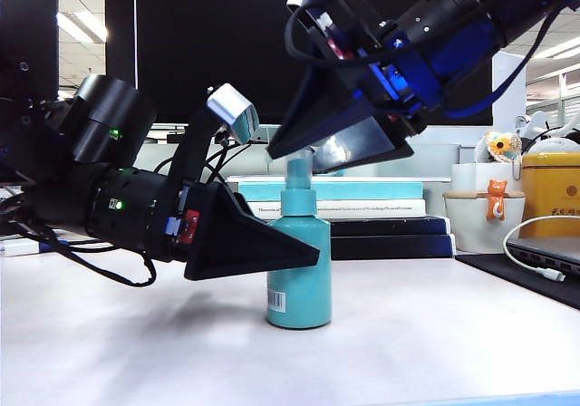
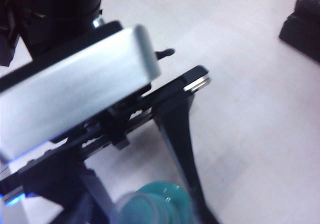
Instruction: Pick up the sprayer with the left hand, pick up its lid with the right hand then put the lid on the sprayer.
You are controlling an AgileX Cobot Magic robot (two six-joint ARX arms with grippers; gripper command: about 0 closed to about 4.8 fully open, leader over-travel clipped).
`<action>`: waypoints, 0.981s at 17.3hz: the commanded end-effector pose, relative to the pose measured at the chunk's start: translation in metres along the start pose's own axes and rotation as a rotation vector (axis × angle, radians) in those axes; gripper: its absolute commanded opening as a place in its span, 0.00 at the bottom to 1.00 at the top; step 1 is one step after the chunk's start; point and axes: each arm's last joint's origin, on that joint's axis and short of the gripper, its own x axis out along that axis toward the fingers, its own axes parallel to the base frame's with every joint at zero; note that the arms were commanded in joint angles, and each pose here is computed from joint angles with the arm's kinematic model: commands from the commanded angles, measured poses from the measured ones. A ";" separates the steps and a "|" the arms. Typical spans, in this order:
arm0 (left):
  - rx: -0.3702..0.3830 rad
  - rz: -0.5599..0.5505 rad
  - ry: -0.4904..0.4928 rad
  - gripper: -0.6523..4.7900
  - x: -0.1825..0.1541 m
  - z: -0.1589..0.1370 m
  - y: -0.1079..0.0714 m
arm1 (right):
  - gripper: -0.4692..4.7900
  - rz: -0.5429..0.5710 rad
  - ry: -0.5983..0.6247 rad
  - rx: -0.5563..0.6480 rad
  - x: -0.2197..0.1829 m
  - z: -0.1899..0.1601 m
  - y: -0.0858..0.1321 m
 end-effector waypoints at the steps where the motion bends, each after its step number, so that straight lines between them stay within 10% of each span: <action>1: -0.046 0.015 0.037 0.63 0.001 -0.007 -0.001 | 0.97 -0.024 -0.071 -0.038 -0.001 0.009 0.000; 4: -0.047 0.047 0.051 0.68 0.001 -0.007 -0.001 | 1.00 -0.029 -0.068 -0.033 -0.002 0.008 -0.002; 7: -0.045 0.115 0.078 1.00 0.000 -0.007 0.002 | 1.00 -0.065 -0.050 -0.028 -0.012 0.007 -0.007; 14: -0.001 0.149 0.043 1.00 -0.009 0.022 0.000 | 1.00 -0.180 -0.114 -0.067 -0.053 0.015 -0.006; 17: 0.008 0.169 0.194 1.00 -0.021 0.032 -0.014 | 1.00 -0.225 -0.115 -0.040 -0.071 0.013 -0.011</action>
